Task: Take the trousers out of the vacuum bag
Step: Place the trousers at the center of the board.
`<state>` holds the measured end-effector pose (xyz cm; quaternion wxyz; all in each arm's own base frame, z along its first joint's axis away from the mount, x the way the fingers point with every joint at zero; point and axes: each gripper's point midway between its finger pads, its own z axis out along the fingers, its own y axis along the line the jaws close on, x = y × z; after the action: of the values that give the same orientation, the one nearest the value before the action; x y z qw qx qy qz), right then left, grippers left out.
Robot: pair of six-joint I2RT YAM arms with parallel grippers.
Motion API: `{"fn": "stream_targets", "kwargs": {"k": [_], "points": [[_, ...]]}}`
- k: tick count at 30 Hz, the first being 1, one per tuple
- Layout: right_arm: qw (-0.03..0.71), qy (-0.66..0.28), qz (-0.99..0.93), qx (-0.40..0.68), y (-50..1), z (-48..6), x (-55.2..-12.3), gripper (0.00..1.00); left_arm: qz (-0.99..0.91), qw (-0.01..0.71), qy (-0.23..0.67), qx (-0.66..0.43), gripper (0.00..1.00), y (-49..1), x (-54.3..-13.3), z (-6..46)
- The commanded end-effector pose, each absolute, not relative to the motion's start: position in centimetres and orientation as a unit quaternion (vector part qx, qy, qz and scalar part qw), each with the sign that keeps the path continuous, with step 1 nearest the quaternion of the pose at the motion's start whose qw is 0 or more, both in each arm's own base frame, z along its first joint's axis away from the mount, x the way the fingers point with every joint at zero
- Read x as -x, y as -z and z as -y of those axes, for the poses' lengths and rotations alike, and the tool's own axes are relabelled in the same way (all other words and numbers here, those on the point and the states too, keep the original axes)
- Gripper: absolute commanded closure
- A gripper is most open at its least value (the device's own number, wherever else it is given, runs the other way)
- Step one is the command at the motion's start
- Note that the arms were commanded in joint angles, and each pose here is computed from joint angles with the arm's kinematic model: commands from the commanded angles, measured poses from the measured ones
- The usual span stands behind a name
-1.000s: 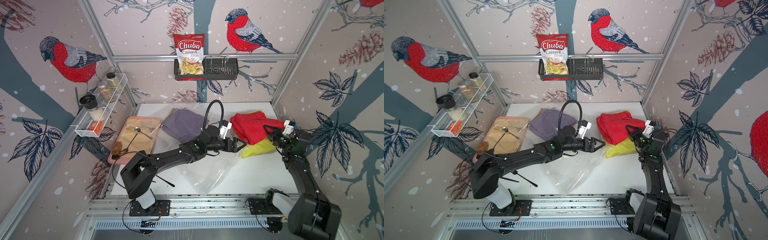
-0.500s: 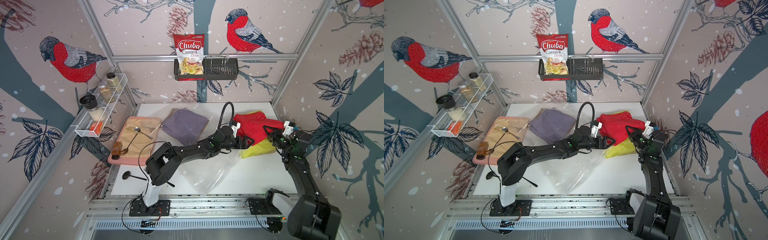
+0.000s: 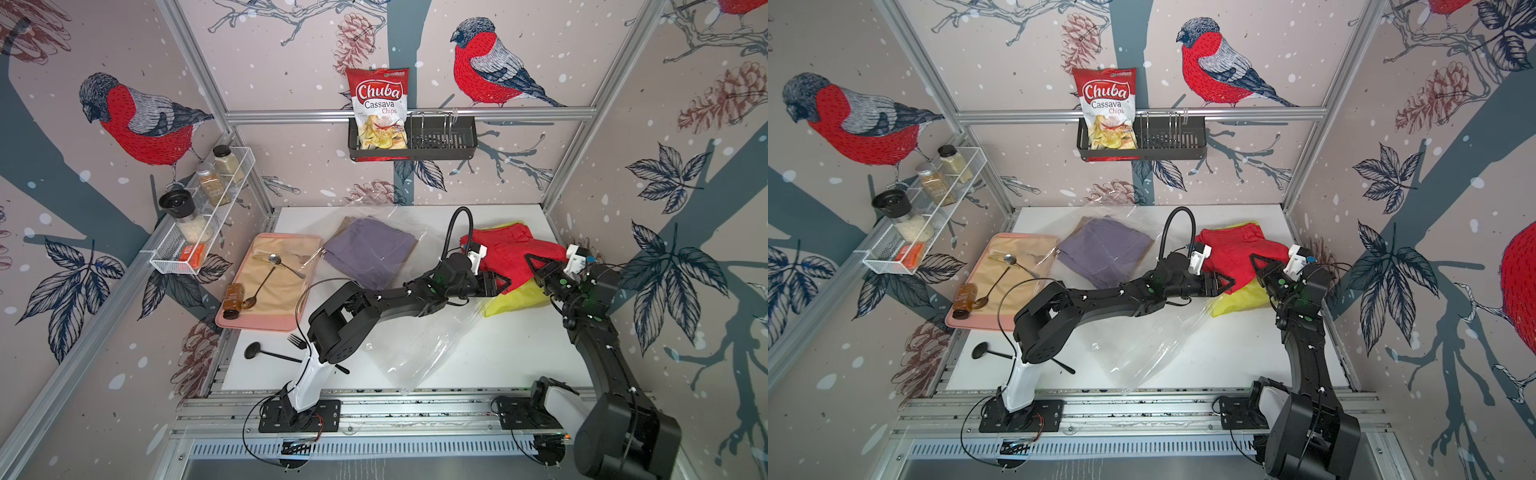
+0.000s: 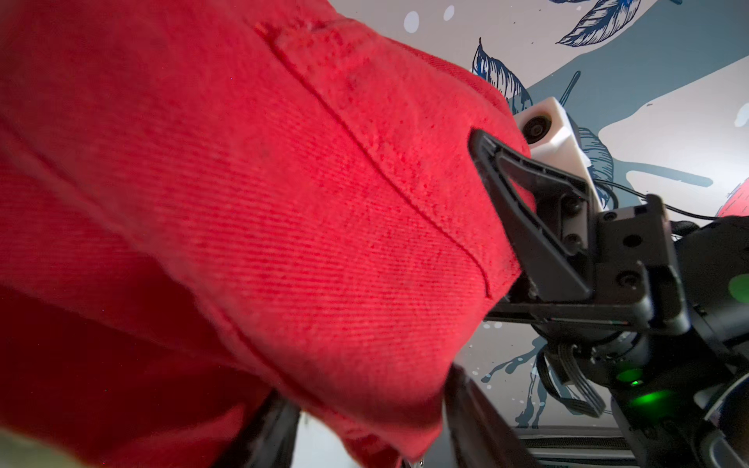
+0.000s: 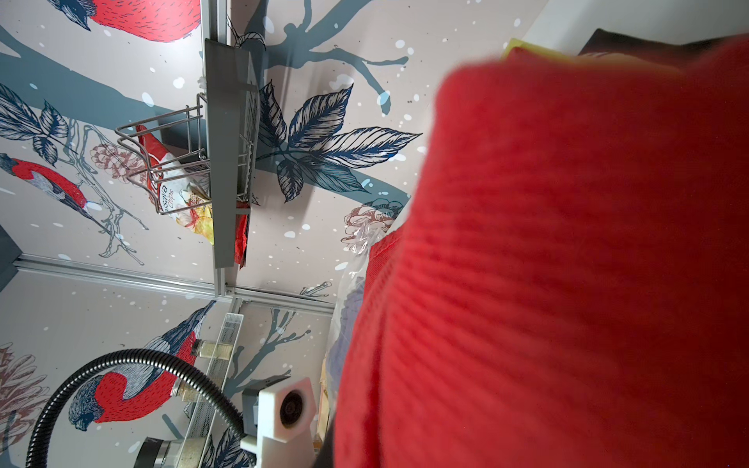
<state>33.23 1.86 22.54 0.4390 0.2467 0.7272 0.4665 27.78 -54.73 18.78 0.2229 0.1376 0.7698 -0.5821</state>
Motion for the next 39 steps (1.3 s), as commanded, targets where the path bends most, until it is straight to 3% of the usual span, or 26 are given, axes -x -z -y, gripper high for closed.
{"fn": "stream_targets", "kwargs": {"k": [1, 5, 8, 16, 23, 30, 35, 39], "points": [[0.444, -0.473, -0.730, -0.216, -22.9, -2.6, -32.8, 1.00, -0.744, 0.233, 0.609, -0.144, 0.63, -20.8, -27.9, 55.1], [0.441, -0.467, -0.735, -0.215, -22.5, -2.6, -32.6, 1.00, -0.750, 0.222, 0.605, -0.149, 0.87, -20.8, -28.1, 54.4], [0.440, -0.456, -0.743, -0.215, -22.0, -2.4, -32.4, 1.00, -0.764, 0.221, 0.587, -0.150, 0.99, -20.8, -28.9, 52.7], [0.432, -0.408, -0.769, -0.236, -19.3, -1.2, -31.6, 1.00, -0.782, 0.207, 0.564, -0.164, 1.00, -20.8, -28.5, 51.1], [0.437, -0.316, -0.794, -0.281, -16.7, 1.6, -30.5, 0.99, -0.797, 0.160, 0.560, -0.163, 1.00, -17.2, -26.5, 52.4], [0.436, -0.292, -0.796, -0.302, -15.0, 2.4, -29.2, 0.92, -0.817, 0.149, 0.534, -0.158, 0.91, -16.2, -26.8, 52.0], [0.450, -0.260, -0.792, -0.322, -15.2, 4.0, -28.6, 0.78, -0.837, 0.155, 0.504, -0.147, 0.60, -16.6, -27.9, 49.7], [0.462, -0.249, -0.780, -0.340, -15.9, 5.7, -28.2, 0.59, -0.840, 0.186, 0.492, -0.135, 0.45, -18.6, -29.3, 47.1]]}}
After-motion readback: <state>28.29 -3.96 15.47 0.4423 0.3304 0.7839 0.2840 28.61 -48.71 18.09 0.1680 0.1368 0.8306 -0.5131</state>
